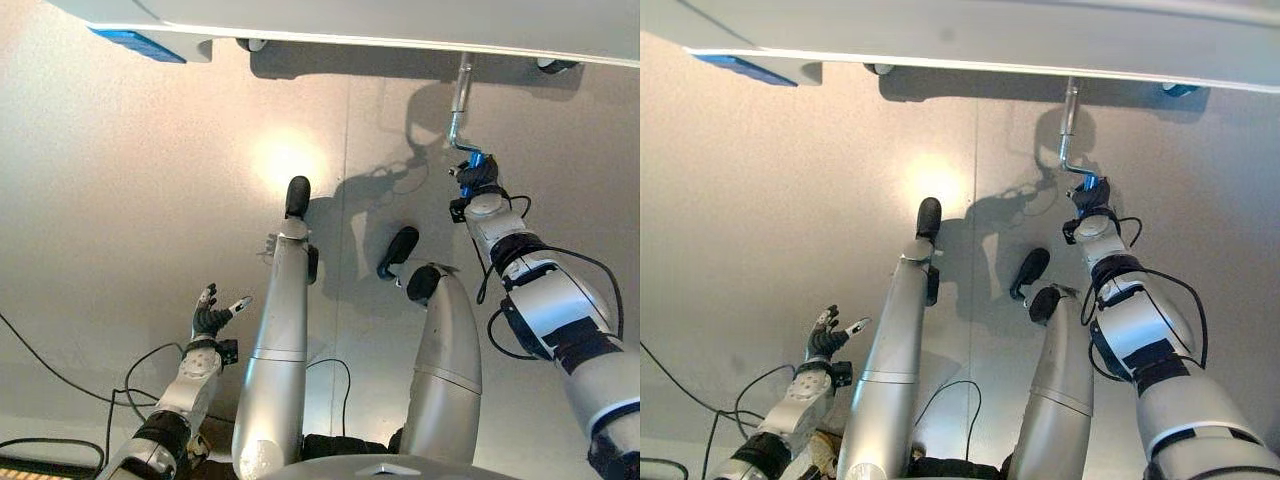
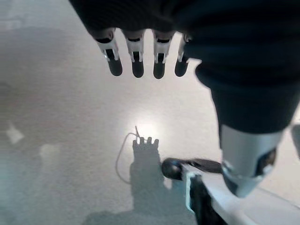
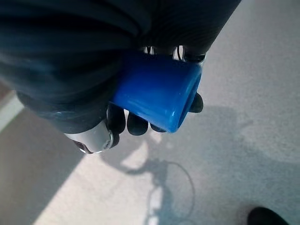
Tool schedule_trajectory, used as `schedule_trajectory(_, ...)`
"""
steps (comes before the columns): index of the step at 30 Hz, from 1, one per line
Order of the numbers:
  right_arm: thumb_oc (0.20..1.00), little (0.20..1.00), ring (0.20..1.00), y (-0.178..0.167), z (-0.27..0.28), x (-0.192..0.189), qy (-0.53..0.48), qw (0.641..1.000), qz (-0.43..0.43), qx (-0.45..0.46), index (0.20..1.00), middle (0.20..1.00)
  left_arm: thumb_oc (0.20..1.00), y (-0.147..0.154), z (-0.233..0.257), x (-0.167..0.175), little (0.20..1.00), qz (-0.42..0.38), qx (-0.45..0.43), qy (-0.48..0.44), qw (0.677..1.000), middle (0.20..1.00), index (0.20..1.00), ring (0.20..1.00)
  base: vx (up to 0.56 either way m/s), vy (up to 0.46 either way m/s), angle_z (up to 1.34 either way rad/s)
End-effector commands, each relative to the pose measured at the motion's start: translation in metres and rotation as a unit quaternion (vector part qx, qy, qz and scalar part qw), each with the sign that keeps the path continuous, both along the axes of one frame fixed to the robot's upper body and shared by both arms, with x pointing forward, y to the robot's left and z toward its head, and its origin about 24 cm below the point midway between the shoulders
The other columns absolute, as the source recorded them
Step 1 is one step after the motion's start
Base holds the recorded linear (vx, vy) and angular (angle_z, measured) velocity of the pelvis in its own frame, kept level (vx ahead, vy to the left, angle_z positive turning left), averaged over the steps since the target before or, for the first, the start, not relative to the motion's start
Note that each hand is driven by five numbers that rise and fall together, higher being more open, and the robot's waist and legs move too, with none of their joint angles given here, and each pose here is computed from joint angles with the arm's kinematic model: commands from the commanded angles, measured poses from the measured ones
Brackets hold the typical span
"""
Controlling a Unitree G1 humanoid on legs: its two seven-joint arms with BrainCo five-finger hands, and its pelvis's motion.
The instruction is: Raise the hospital bed
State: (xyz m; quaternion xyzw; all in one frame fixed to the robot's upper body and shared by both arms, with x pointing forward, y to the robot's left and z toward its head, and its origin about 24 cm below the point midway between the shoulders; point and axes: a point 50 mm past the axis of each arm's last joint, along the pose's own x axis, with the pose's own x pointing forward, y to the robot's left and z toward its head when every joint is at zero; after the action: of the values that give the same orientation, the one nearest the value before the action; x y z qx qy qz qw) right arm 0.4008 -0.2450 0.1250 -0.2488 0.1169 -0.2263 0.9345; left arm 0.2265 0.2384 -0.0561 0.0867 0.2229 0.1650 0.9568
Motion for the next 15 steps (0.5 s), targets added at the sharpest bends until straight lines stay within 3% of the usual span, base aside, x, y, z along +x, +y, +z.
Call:
schedule_trajectory(1,0.200,0.200,0.200,-0.040,0.051,-0.001,-0.041,0.994,-0.030,-0.099,0.200,0.200,1.000,-0.007,-0.014,-0.020,1.000,-0.025,0.009,0.030,0.999,1.000,1.000,1.000,0.03,0.049,0.20)
schedule_trajectory(9,0.200,0.200,0.200,-0.048,0.060,-0.003,-0.039,0.991,-0.035,-0.125,0.200,0.200,1.000,-0.018,-0.011,-0.015,1.000,-0.061,0.012,0.018,0.998,1.000,1.000,1.000,0.03,0.057,0.19)
schedule_trajectory(15,0.200,0.200,0.200,-0.032,0.070,0.005,-0.057,0.988,-0.001,-0.143,0.200,0.200,1.000,-0.021,-0.010,-0.013,1.000,-0.065,0.013,0.014,0.998,1.000,1.000,1.000,0.03,0.065,0.15)
